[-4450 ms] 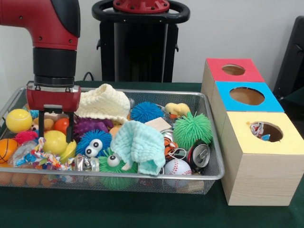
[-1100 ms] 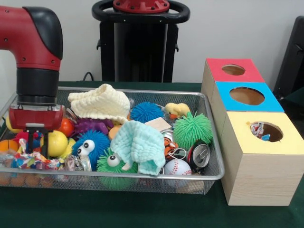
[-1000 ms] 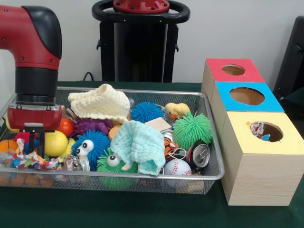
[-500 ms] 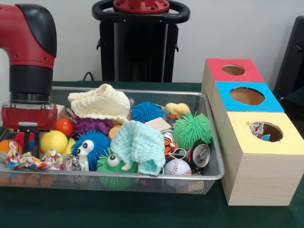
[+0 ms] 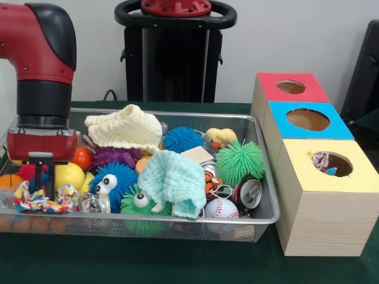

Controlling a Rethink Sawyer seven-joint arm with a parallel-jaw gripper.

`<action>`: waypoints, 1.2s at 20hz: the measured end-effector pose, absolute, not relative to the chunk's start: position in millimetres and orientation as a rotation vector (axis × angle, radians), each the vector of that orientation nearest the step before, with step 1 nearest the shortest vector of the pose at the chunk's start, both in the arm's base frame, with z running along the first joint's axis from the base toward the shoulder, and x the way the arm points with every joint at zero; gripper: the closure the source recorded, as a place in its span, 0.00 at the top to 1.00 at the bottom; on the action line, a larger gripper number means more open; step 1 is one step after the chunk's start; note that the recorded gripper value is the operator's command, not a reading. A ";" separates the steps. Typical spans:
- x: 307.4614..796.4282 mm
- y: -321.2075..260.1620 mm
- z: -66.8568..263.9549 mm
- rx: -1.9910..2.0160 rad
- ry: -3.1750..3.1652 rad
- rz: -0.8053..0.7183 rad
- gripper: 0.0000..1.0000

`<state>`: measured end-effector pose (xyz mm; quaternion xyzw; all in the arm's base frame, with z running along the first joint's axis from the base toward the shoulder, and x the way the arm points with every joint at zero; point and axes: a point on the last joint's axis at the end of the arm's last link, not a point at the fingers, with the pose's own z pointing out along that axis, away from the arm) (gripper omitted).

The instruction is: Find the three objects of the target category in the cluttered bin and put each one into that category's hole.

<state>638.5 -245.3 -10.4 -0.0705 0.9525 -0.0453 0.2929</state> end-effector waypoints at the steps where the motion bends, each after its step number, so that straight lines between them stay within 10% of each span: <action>1: 639.0 -245.4 -8.7 -0.185 2.537 -0.121 0.00; 24: 687.1 -199.0 95.2 -0.150 2.466 -0.135 0.00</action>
